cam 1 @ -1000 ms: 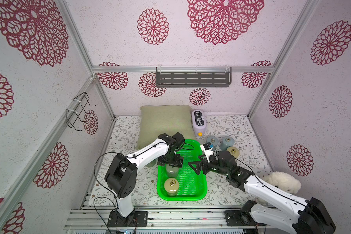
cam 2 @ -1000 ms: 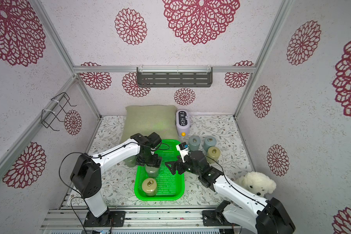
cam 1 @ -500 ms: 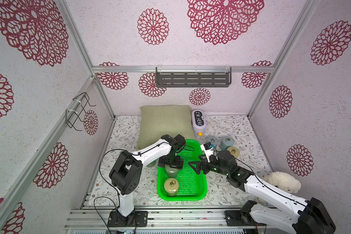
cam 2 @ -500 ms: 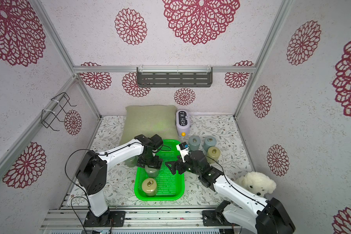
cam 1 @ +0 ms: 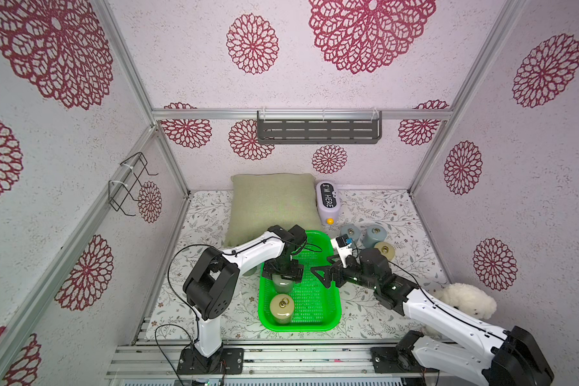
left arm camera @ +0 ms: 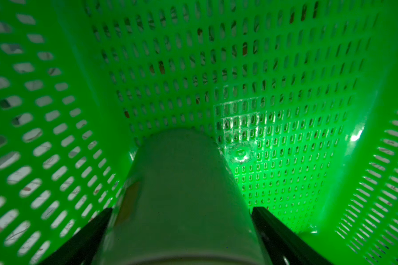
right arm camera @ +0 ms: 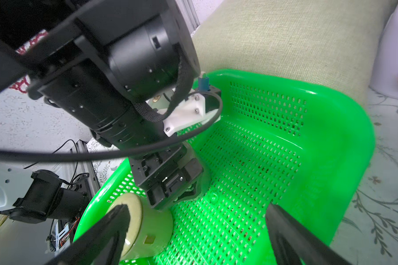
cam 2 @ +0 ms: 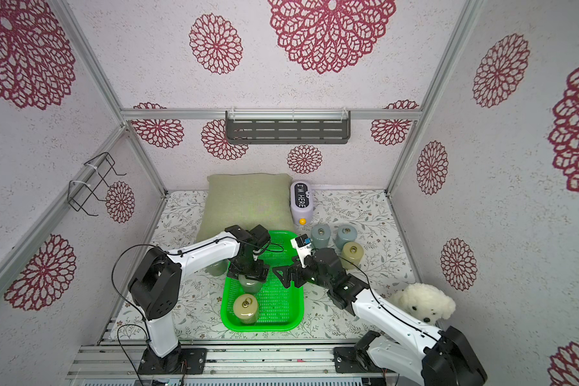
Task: Take the tea canister out of the basket
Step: Pick up the tea canister from the basket.
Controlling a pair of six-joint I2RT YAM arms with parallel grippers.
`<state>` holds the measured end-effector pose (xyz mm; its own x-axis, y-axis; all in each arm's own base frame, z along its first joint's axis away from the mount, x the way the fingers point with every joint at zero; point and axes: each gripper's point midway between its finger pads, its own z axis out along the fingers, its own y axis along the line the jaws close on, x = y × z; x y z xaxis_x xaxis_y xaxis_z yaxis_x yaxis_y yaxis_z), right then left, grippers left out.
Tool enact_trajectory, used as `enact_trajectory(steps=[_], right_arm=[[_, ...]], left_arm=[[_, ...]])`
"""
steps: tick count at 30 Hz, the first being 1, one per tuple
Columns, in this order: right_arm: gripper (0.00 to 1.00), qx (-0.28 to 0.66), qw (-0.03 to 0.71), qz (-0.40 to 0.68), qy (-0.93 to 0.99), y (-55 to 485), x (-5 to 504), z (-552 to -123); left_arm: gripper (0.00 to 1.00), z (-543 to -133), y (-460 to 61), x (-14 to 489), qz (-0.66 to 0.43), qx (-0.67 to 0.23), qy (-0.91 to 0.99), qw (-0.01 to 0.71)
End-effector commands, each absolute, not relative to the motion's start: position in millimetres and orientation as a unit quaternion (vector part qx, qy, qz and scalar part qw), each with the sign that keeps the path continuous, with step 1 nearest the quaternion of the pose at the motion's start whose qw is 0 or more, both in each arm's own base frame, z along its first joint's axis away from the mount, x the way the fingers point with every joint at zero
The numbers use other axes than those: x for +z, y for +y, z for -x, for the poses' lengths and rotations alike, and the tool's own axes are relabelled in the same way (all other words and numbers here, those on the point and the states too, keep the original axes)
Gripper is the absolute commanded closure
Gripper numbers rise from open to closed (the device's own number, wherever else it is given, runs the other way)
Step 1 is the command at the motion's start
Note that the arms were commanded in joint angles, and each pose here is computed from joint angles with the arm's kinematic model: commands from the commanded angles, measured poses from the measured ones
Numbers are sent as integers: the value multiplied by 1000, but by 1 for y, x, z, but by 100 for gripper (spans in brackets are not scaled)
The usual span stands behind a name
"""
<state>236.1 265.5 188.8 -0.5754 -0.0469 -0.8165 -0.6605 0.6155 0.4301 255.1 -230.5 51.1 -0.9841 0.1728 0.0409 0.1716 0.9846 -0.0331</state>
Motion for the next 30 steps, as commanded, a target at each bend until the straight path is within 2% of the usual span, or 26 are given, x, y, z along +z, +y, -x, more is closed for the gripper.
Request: enact_trajectory(steps=[1,6,9,12,21,30], right_arm=[[1,387,413,219,795,264,196,-236],[1,387,412,219,795,264,196,-236],[1,387,412,219,795,264,195,-236],[1,387,412,218,796,264,195,-236],[1,389,412,218,795,264,196,-236],[1,394,414,222,790,264,200,-233]], left_arm=[[3,-246,-223,37,89,-4,-995,40],[1,-249,-222,43,82,-5,-996,28],[7,-251,-222,51,81,-4,-997,19],[18,-254,-224,61,80,0,-997,8],[20,-263,-225,94,79,3,-997,-24],[20,-277,-221,148,80,5,-994,-74]])
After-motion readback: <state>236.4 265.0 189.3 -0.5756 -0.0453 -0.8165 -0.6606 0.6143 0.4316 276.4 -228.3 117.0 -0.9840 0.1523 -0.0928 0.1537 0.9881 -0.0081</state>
